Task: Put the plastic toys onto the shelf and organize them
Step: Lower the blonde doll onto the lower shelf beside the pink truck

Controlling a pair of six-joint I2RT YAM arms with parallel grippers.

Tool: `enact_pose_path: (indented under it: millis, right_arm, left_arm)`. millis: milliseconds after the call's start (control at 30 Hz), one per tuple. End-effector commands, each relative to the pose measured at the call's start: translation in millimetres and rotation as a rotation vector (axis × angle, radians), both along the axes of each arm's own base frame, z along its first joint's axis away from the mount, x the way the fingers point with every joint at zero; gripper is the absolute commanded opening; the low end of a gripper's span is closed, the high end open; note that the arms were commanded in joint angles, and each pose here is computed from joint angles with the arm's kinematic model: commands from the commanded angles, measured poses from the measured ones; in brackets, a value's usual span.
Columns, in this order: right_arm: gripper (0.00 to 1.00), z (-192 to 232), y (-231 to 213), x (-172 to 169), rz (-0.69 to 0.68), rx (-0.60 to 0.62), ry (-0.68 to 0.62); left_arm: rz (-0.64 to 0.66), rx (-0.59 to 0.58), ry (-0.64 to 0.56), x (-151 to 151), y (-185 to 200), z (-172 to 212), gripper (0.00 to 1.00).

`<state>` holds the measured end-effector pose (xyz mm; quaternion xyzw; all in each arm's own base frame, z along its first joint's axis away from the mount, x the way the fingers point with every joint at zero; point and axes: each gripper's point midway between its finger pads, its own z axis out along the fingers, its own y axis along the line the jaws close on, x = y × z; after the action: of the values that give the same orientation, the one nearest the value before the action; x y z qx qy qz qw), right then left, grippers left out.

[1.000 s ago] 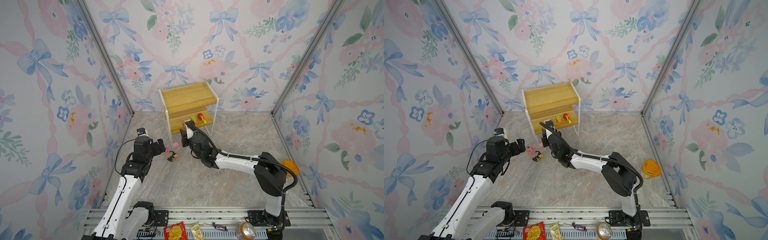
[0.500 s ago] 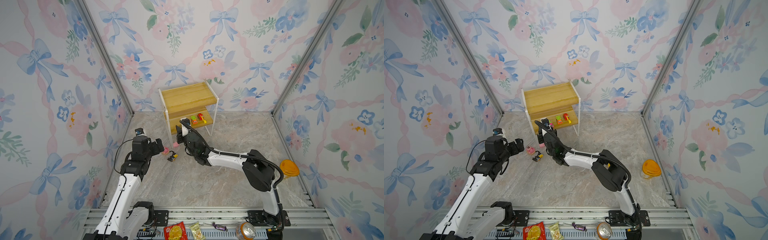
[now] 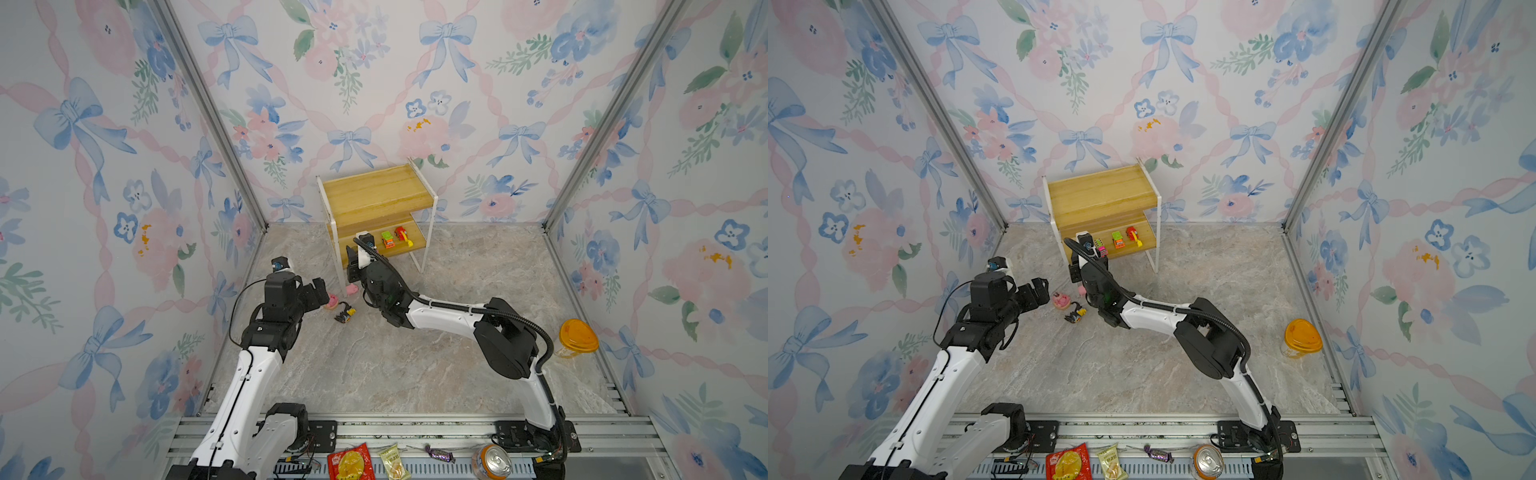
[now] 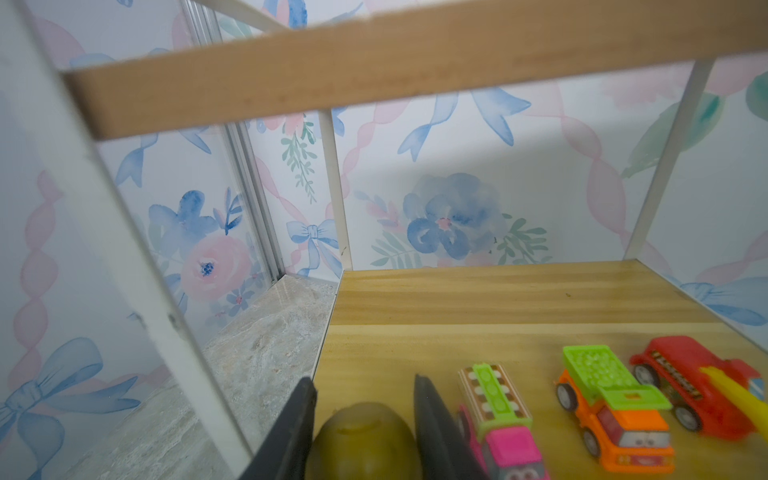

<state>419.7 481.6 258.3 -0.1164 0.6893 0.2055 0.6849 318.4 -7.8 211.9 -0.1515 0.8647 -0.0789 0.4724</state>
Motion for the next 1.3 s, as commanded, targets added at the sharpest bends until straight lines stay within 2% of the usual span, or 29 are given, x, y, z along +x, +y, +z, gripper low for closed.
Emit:
enact_pose_path:
  millis: [0,1267]
  right_arm:
    - [0.26,14.4,9.6,-2.8,-0.001,0.051,-0.041]
    - [0.29,-17.4,29.9,26.3,-0.036,0.037,-0.067]
  left_arm:
    - [-0.002,-0.019,-0.006,0.1,-1.0,-2.6,0.97]
    - [-0.027,-0.035,-0.007,-0.1,-6.2,-3.6,0.97]
